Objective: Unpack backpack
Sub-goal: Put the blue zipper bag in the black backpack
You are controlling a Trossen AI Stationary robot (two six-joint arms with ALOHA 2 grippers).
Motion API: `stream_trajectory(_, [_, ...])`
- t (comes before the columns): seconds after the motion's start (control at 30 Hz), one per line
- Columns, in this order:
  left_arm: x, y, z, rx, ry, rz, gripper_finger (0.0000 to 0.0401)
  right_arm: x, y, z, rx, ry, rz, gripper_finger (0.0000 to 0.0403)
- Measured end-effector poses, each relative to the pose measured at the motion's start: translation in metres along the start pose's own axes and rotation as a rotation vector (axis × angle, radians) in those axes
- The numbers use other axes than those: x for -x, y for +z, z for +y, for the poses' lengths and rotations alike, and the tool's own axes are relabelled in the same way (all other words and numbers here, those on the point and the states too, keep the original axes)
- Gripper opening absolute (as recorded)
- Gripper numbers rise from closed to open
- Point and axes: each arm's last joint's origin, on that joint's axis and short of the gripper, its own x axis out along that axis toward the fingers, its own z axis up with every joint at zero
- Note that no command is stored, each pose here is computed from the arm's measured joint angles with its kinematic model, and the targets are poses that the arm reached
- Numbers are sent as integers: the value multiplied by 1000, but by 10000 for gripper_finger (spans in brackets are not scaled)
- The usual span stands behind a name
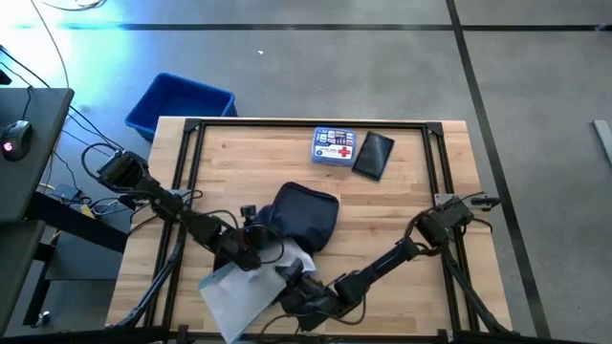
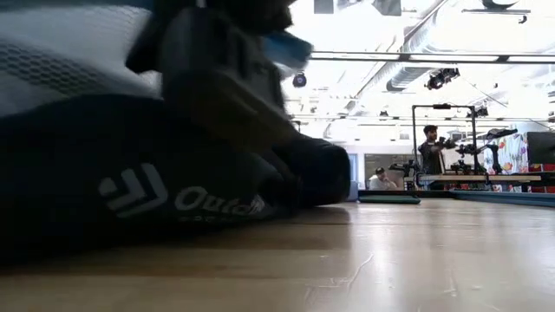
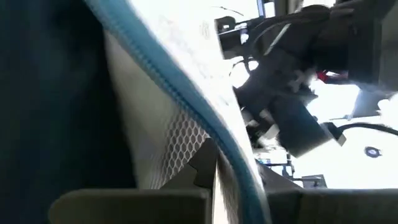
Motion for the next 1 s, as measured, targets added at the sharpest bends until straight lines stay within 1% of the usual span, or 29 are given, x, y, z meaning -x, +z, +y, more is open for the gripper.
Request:
stream_trajectory(0.07, [-1,5,-1,-2,-31,-34,59,-5,0,-5,-2,-14,-12,0])
stream_trajectory(0.13, [0,9,-3,1,-68,-66,58,-10,-1,-7,5,0,-25,0])
stream_trajectory(0.2, [1,12,-5,-10,-98,-91,58,-15,-5,-7,21,44,-40,0])
stream_trajectory(0.3, [4,15,-10,-29,-125,-139,58,-24,-12,-6,-6,142,-56,0])
stream_trajectory(0.4, [8,19,-16,-44,-176,-178,58,-39,-29,5,42,199,29,0])
stream_trajectory(0.47, [11,19,-19,-70,-211,-195,58,-50,-40,9,41,226,76,0])
stream_trajectory(0.57, [12,20,-21,-74,-212,-208,58,-59,-48,8,-5,245,112,0])
stream_trajectory(0.73, [17,21,-19,-80,-191,-217,58,-66,-58,8,-24,265,164,0])
stream_trajectory(0.8, [26,28,-14,-57,-158,-221,58,-65,-59,9,-26,291,170,0])
stream_trajectory(0.9, [47,41,-7,-12,-148,-232,58,-61,-64,12,-6,334,213,0])
stream_trajectory(1.0, [60,42,-4,-1,-109,-235,58,-53,-66,17,7,359,253,0])
